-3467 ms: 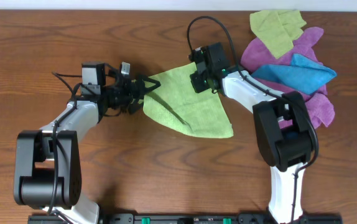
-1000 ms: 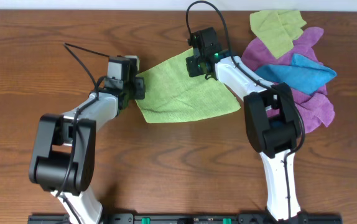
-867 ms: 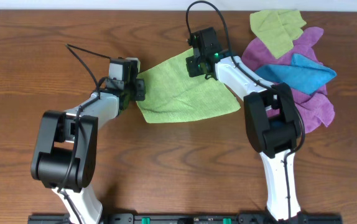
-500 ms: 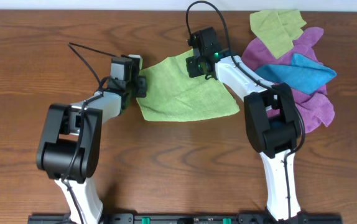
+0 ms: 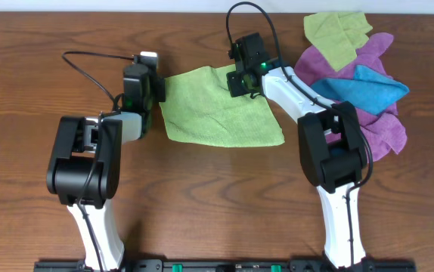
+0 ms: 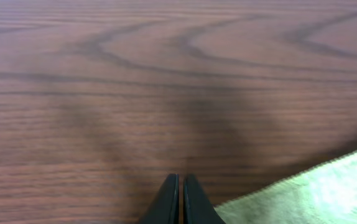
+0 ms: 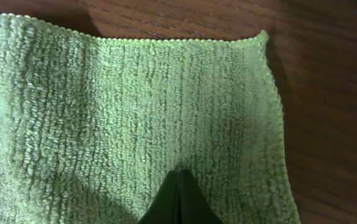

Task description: Fold the cloth

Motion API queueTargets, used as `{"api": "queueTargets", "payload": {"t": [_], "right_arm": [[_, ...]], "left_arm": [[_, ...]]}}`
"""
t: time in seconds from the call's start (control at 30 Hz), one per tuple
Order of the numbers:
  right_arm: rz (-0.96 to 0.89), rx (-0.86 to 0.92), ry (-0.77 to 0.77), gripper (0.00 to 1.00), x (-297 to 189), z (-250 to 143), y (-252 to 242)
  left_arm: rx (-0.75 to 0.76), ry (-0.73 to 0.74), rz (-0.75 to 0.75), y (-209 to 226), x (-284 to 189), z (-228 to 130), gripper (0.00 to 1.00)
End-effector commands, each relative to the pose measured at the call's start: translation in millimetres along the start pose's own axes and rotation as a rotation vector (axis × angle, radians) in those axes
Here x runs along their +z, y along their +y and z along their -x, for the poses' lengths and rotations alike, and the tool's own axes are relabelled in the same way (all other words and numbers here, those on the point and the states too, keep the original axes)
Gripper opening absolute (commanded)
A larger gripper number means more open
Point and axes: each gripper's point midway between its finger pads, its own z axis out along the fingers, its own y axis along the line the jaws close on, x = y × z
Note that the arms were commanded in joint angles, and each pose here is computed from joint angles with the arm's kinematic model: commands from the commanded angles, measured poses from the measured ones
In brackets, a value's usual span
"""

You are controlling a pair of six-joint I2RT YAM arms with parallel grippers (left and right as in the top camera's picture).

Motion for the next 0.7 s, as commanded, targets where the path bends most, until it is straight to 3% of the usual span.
{"api": "queueTargets", "payload": {"t": [0.0,0.23,0.33,0.43,0.53,0.67], "right_arm": [[0.006,-0.004,-0.007,0.01,-10.4,0.7,9.4],[-0.013,-0.005,-0.051,0.01,-24.4,14.0,7.2],[-0.012,-0.005,-0.056,0.01,-29.6,16.1,7.8],[-0.011,-0.006,-0.062,0.01,-36.2,18.4,8.9],[-0.011,-0.006,-0.06,0.01,-38.6,18.4,9.1],[-0.005,-0.005,-0.046,0.01,-38.4,14.9,9.9]], "left_arm": [[0.014,-0.039,0.015,1.6,2.7,12.7,0.06],[-0.015,-0.194,-0.048,-13.5,-26.2,76.7,0.06],[-0.029,-0.179,-0.055,-16.2,-47.3,92.2,0.06],[-0.046,-0.035,-0.068,-20.5,-69.9,76.0,0.06],[-0.073,0.144,-0.181,-40.2,-87.4,41.6,0.06],[-0.104,0.298,-0.239,-53.3,-86.2,-0.2,0.05]]}}
